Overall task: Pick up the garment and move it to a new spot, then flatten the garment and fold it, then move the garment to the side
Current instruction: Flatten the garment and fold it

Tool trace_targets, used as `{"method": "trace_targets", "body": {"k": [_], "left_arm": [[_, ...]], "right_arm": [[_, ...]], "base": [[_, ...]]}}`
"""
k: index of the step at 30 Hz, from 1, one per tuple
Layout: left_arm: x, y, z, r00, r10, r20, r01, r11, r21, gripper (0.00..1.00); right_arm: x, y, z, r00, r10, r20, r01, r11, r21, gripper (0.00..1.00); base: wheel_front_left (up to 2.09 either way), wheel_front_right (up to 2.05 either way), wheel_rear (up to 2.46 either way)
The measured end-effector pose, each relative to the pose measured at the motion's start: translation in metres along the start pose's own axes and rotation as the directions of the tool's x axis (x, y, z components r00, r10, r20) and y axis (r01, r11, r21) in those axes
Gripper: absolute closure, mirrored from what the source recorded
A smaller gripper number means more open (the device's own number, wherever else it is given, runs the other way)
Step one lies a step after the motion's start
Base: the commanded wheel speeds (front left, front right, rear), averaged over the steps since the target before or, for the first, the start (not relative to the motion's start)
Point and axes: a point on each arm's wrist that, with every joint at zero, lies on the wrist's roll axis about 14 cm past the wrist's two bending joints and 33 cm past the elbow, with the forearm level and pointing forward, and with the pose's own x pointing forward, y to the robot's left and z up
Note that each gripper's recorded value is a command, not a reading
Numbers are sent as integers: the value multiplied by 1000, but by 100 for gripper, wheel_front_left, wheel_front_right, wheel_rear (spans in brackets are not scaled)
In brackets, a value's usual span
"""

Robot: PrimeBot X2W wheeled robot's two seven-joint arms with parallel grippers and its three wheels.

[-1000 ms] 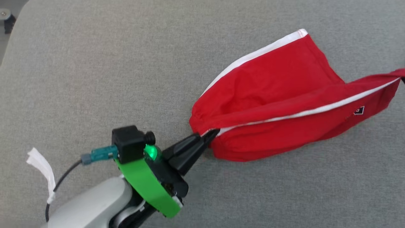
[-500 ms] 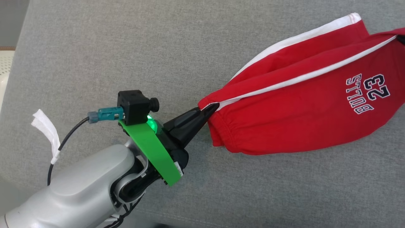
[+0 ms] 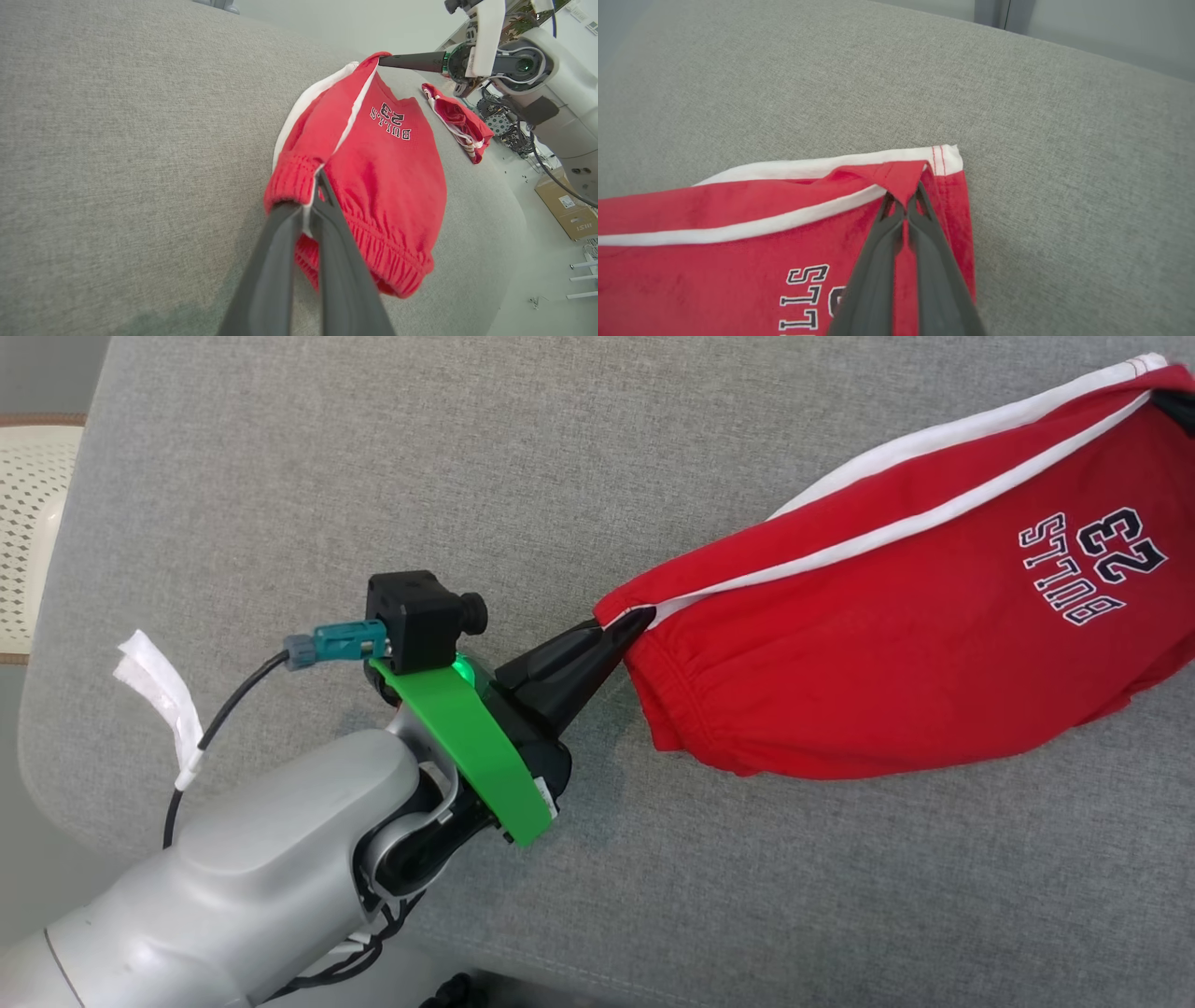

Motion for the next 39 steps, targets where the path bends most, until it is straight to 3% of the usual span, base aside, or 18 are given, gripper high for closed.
{"method": "trace_targets", "body": {"k": [1,2,3,9,15,20,26,32,39], "left_arm": [[1,1,-1,1000,2,-1,-2,1000,-2,53],[1,1,-1,1000,4,-1,-4,1000,-2,6],[1,2,-1,1000,8,-3,-8,1000,1,0],[-1,6,20,998,23,64,-28,997,77,0],[-30,29,51,959,157,236,-202,963,180,0],[-60,23,52,896,258,361,-328,933,148,0],[-86,-4,48,831,302,467,-385,918,91,0],[-104,-18,45,775,336,534,-458,882,109,0],[-123,-21,36,724,393,566,-519,852,72,0]], "right_arm": [[1,1,1,1000,2,9,-2,1000,1,0],[1,1,2,1000,3,16,-3,1000,2,0],[0,2,4,1000,3,31,-3,1000,4,0],[-16,5,22,989,1,150,-7,999,40,0],[-46,13,7,971,-13,240,-11,995,98,0],[-77,11,-25,963,-76,260,38,988,147,0],[-101,7,-46,952,-152,264,113,981,156,0],[-91,-7,-47,951,-218,220,203,975,87,0],[-51,-12,-44,960,-253,118,249,968,40,0]], "base": [[0,0,0],[0,0,0],[0,0,0],[0,0,0],[0,0,0],[0,0,0],[0,0,0],[0,0,0],[0,0,0]]}}
